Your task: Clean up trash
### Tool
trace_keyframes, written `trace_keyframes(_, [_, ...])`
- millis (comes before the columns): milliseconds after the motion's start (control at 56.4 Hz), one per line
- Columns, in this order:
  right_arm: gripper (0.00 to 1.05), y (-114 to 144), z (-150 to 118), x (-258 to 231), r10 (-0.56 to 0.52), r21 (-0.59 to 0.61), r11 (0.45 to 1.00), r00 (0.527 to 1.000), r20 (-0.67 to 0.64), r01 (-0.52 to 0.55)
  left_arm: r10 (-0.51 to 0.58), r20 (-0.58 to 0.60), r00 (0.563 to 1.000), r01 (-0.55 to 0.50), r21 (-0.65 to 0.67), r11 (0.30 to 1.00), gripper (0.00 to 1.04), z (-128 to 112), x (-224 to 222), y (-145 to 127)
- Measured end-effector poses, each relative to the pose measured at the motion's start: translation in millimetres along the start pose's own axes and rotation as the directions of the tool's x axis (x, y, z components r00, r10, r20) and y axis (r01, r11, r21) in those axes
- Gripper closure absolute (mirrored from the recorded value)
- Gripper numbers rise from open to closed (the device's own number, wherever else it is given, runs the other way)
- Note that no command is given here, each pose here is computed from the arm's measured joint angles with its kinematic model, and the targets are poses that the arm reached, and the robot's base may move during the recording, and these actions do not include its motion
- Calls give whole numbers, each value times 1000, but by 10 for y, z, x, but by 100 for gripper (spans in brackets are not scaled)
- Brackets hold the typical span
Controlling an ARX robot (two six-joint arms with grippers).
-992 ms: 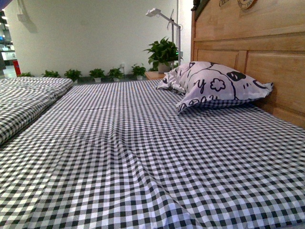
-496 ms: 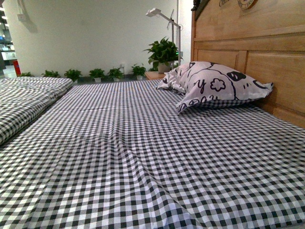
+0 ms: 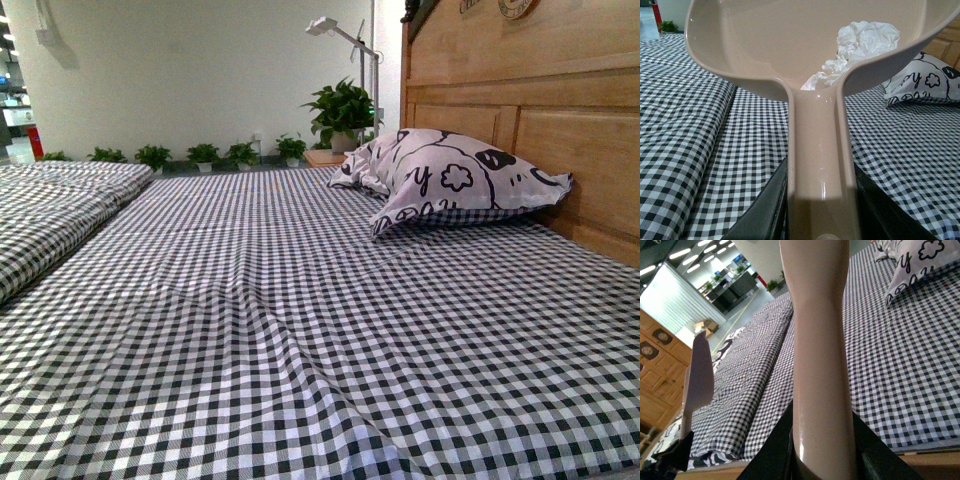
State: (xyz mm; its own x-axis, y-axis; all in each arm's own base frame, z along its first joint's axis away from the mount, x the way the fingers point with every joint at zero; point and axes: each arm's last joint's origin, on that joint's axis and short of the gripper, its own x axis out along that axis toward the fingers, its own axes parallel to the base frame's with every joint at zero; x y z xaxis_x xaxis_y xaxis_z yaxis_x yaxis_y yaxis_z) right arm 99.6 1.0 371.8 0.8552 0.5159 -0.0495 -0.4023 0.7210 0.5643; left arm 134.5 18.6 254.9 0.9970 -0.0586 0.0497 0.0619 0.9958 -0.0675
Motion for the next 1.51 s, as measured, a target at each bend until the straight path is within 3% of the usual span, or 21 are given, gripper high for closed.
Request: trace_keyframes(1506, [85, 10, -15, 13, 8, -17, 1000, 1000, -14, -8, 0, 1, 1000, 0, -3, 1000, 77, 2, -14, 6])
